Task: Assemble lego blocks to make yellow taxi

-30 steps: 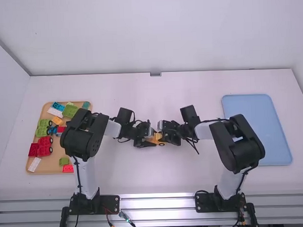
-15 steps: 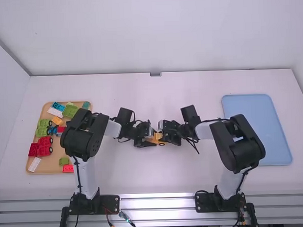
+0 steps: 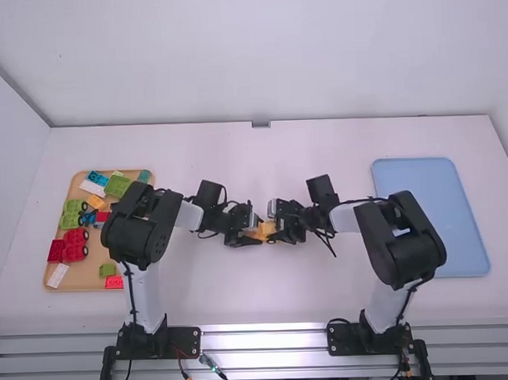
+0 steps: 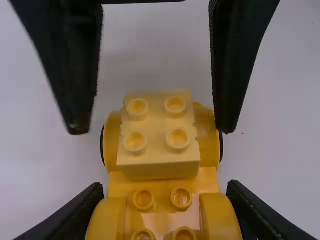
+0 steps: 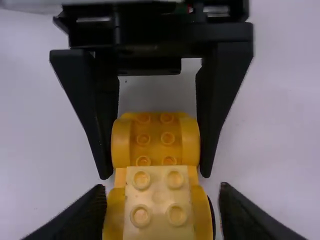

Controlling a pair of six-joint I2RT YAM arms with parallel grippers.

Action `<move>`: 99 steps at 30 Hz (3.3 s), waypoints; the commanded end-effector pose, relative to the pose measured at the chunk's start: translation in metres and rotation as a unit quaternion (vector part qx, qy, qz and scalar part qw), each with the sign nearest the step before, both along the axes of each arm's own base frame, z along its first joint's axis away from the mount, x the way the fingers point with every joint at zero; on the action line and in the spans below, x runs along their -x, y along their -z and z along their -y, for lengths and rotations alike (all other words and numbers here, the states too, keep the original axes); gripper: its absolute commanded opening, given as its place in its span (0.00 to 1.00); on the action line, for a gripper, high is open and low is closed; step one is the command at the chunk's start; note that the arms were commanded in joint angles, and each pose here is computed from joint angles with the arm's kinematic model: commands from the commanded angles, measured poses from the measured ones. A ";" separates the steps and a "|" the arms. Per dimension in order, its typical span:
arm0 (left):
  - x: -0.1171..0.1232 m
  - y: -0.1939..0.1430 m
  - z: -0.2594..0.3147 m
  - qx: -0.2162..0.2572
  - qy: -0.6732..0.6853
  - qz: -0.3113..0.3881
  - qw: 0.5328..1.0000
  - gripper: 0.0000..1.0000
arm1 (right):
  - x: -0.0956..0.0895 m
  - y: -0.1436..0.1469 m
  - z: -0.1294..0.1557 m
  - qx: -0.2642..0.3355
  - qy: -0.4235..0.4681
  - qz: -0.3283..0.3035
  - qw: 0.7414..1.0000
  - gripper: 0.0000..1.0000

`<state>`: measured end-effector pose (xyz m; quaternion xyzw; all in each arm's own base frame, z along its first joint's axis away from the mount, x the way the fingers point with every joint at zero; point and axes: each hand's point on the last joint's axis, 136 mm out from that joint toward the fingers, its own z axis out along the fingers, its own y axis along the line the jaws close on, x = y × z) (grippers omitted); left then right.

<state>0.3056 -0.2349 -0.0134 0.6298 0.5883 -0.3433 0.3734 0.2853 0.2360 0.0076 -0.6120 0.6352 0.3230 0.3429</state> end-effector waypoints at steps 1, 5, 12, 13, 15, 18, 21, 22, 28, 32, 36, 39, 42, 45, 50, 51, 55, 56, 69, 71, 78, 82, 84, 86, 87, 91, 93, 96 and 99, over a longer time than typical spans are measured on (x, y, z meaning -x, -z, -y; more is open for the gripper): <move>0.005 0.021 -0.008 -0.040 -0.020 -0.025 0.999 0.49 | 0.007 -0.005 -0.001 -0.028 -0.009 -0.014 0.999 0.66; 0.005 0.021 -0.008 -0.039 -0.020 -0.025 0.999 0.49 | 0.006 -0.033 -0.001 -0.080 -0.024 -0.003 0.996 0.71; 0.005 0.021 -0.008 -0.040 -0.020 -0.025 0.999 0.49 | 0.005 -0.042 0.001 -0.092 -0.033 0.016 0.995 0.00; 0.005 0.021 -0.008 -0.039 -0.020 -0.025 0.999 0.49 | 0.005 -0.041 0.001 -0.089 -0.030 0.013 0.996 0.00; 0.005 0.021 -0.008 -0.039 -0.020 -0.025 0.999 0.49 | 0.006 -0.036 0.001 -0.080 -0.023 0.001 0.997 0.00; 0.005 0.021 -0.008 -0.039 -0.020 -0.025 0.999 0.48 | 0.009 -0.029 -0.001 -0.067 -0.023 -0.006 0.997 0.00; 0.005 0.021 -0.008 -0.040 -0.020 -0.025 0.999 0.48 | 0.011 -0.020 -0.001 -0.057 -0.023 -0.013 0.998 0.00; 0.005 0.021 -0.008 -0.039 -0.020 -0.025 0.999 0.48 | 0.011 -0.013 0.000 -0.048 -0.018 -0.018 0.999 0.00; 0.005 0.021 -0.008 -0.039 -0.020 -0.026 0.999 0.47 | 0.013 0.002 0.005 -0.041 -0.006 -0.052 0.998 0.00; 0.005 0.021 -0.008 -0.039 -0.020 -0.026 0.999 0.47 | 0.013 0.011 0.011 -0.036 0.006 -0.067 0.997 0.00; 0.005 0.021 -0.008 -0.040 -0.020 -0.025 0.999 0.47 | 0.018 0.018 0.012 -0.028 0.005 -0.076 0.997 0.00; 0.005 0.021 -0.008 -0.040 -0.020 -0.025 0.999 0.47 | 0.016 0.032 0.015 0.015 0.032 -0.086 0.996 0.00; 0.005 0.021 -0.008 -0.039 -0.020 -0.025 0.999 0.47 | 0.018 0.041 0.014 0.047 0.040 -0.085 0.994 0.00; 0.005 0.021 -0.008 -0.039 -0.020 -0.025 0.999 0.47 | 0.018 0.046 0.014 0.067 0.050 -0.088 0.993 0.00; 0.005 0.021 -0.008 -0.039 -0.020 -0.025 0.999 0.47 | 0.021 0.055 0.022 0.091 0.068 -0.096 0.989 0.00; 0.004 0.020 -0.007 -0.039 -0.020 -0.024 0.999 0.47 | 0.023 0.058 0.024 0.097 0.071 -0.097 0.988 0.00; 0.003 0.019 -0.007 -0.036 -0.020 -0.021 0.999 0.46 | 0.026 0.062 0.028 0.106 0.075 -0.101 0.986 0.00; 0.003 0.019 -0.007 -0.037 -0.020 -0.020 0.999 0.46 | 0.026 0.063 0.029 0.107 0.076 -0.102 0.986 0.00; 0.003 0.019 -0.007 -0.036 -0.020 -0.019 0.999 0.46 | -0.005 0.021 0.005 0.022 0.063 -0.047 0.997 0.00; 0.002 0.019 -0.007 -0.035 -0.021 -0.019 0.999 0.47 | -0.009 0.005 -0.001 -0.005 0.044 -0.028 0.999 0.00; -0.006 0.015 -0.004 -0.028 -0.044 -0.029 0.998 0.49 | -0.040 -0.059 -0.008 -0.081 0.019 0.045 0.996 0.17; -0.006 0.015 -0.005 -0.028 -0.045 -0.031 0.998 0.55 | -0.053 -0.069 -0.003 -0.086 0.046 0.035 0.995 0.99; -0.006 0.015 -0.005 -0.028 -0.044 -0.031 0.998 0.60 | -0.055 -0.070 -0.002 -0.087 0.048 0.034 0.994 0.99; -0.005 0.016 -0.005 -0.028 -0.044 -0.032 0.998 0.79 | -0.055 -0.069 0.000 -0.086 0.051 0.033 0.994 0.99; -0.005 0.016 -0.005 -0.029 -0.045 -0.032 0.998 0.86 | -0.055 -0.069 0.000 -0.085 0.051 0.033 0.994 0.99; -0.005 0.016 -0.005 -0.030 -0.045 -0.035 0.998 0.99 | -0.058 -0.069 0.003 -0.085 0.055 0.037 0.994 0.99; -0.009 0.015 -0.012 -0.044 -0.058 -0.038 0.997 0.99 | -0.060 -0.070 0.004 -0.085 0.056 0.042 0.994 0.99; -0.014 0.012 -0.024 -0.089 -0.081 -0.053 0.991 0.99 | -0.061 -0.071 0.003 -0.087 0.055 0.047 0.994 0.99; -0.018 -0.005 -0.038 -0.129 -0.101 -0.076 0.984 0.99 | -0.065 -0.073 0.004 -0.086 0.059 0.058 0.993 0.99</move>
